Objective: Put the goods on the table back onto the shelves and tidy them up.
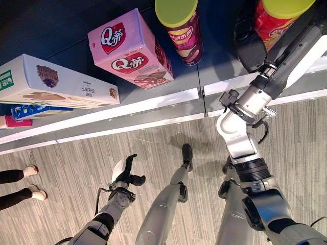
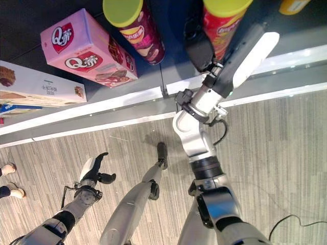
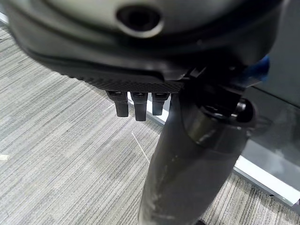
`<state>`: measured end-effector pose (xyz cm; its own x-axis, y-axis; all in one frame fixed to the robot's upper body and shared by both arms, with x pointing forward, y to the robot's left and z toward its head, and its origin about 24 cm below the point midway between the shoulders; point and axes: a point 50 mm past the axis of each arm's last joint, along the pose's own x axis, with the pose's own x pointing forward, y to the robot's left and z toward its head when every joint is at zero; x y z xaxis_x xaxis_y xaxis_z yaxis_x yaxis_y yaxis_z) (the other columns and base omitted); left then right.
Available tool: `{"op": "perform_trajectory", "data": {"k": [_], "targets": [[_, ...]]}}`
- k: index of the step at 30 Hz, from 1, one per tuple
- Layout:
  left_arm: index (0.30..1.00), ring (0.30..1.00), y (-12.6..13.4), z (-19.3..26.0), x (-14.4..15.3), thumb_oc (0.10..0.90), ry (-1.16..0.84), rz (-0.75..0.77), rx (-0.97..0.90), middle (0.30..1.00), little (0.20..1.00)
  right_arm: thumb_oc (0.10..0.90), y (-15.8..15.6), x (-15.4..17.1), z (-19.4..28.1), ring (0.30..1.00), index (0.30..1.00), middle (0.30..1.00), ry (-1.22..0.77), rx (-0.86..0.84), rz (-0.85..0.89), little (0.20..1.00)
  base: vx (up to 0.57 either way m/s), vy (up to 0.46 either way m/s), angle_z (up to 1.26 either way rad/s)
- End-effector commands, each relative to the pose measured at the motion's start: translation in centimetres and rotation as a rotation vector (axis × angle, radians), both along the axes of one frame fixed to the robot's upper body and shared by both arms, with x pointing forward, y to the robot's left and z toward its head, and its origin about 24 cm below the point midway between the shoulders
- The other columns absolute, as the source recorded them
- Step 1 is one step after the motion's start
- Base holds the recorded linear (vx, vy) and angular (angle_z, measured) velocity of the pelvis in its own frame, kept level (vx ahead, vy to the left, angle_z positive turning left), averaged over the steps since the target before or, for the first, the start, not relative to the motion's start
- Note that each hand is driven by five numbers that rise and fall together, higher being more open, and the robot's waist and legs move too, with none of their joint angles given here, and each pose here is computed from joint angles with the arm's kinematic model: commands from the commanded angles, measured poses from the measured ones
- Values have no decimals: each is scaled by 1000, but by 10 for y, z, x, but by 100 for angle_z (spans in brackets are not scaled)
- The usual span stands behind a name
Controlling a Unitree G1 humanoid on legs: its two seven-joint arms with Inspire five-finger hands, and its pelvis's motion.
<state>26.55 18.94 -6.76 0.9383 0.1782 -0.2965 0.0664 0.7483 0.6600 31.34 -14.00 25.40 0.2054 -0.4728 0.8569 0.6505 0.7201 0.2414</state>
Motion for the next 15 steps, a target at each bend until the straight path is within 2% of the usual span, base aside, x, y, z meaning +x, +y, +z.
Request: {"op": "perform_trajectory", "data": {"k": [1, 15], "targets": [[900, 900, 42, -7, -16, 800, 40, 122, 116, 900, 900, 800, 19, -24, 15, 900, 900, 900, -176, -26, 108, 900, -53, 29, -1], [900, 900, 46, -14, -24, 800, 78, 178, 117, 900, 900, 800, 35, -27, -29, 900, 900, 900, -4, -72, 256, 900, -57, 31, 0]]}}
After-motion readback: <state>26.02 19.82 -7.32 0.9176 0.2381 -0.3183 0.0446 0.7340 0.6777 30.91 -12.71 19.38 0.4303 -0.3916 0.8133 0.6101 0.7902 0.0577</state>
